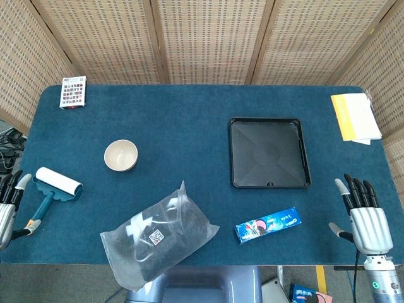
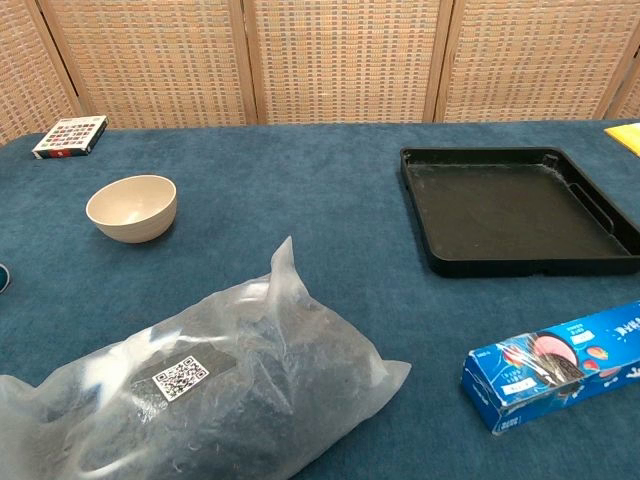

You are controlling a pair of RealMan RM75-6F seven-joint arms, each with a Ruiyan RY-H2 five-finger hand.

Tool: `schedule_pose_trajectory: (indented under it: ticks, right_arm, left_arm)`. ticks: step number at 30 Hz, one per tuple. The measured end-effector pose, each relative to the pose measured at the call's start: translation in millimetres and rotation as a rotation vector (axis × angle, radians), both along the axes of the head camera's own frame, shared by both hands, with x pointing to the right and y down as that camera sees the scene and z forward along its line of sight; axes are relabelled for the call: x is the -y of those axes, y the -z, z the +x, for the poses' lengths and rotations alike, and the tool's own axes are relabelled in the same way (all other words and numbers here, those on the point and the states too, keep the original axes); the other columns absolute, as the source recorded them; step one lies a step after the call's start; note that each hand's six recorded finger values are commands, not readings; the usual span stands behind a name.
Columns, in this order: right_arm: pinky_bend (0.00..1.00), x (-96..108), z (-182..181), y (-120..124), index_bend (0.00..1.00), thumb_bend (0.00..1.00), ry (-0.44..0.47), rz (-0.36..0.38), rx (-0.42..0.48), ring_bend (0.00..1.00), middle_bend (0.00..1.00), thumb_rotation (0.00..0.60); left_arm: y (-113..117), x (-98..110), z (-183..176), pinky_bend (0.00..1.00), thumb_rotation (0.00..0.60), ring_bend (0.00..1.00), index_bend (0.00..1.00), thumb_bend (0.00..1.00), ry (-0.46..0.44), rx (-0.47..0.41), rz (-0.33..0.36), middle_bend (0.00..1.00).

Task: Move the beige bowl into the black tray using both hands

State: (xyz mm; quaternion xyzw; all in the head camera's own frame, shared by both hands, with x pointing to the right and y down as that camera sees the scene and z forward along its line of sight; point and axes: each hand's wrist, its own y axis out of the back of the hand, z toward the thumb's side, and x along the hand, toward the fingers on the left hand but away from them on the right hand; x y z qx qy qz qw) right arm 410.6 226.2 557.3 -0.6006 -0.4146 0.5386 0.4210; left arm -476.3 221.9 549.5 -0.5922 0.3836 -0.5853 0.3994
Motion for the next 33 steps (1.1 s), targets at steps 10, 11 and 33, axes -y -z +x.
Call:
schedule_pose_trajectory:
  ticks: [10, 11, 33]
  right_arm:
    - [0.00, -0.6, 2.1, 0.8, 0.00, 0.15, -0.002, 0.006, 0.003, 0.00, 0.00, 0.600]
    - [0.00, -0.5, 2.8, 1.2, 0.00, 0.15, -0.004, 0.007, 0.003, 0.00, 0.00, 0.600]
    - [0.00, -2.6, 2.5, 1.7, 0.03, 0.15, -0.009, 0.001, 0.001, 0.00, 0.00, 0.600]
  left_arm:
    - [-0.9, 0.8, 3.2, 0.00, 0.600, 0.00, 0.00, 0.12, -0.010, 0.000, 0.001, 0.00]
    - [-0.6, 1.0, 4.1, 0.00, 0.600, 0.00, 0.00, 0.12, -0.012, -0.002, 0.004, 0.00]
    - [-9.1, 5.8, 6.9, 0.00, 0.600, 0.00, 0.00, 0.12, 0.001, -0.025, -0.006, 0.00]
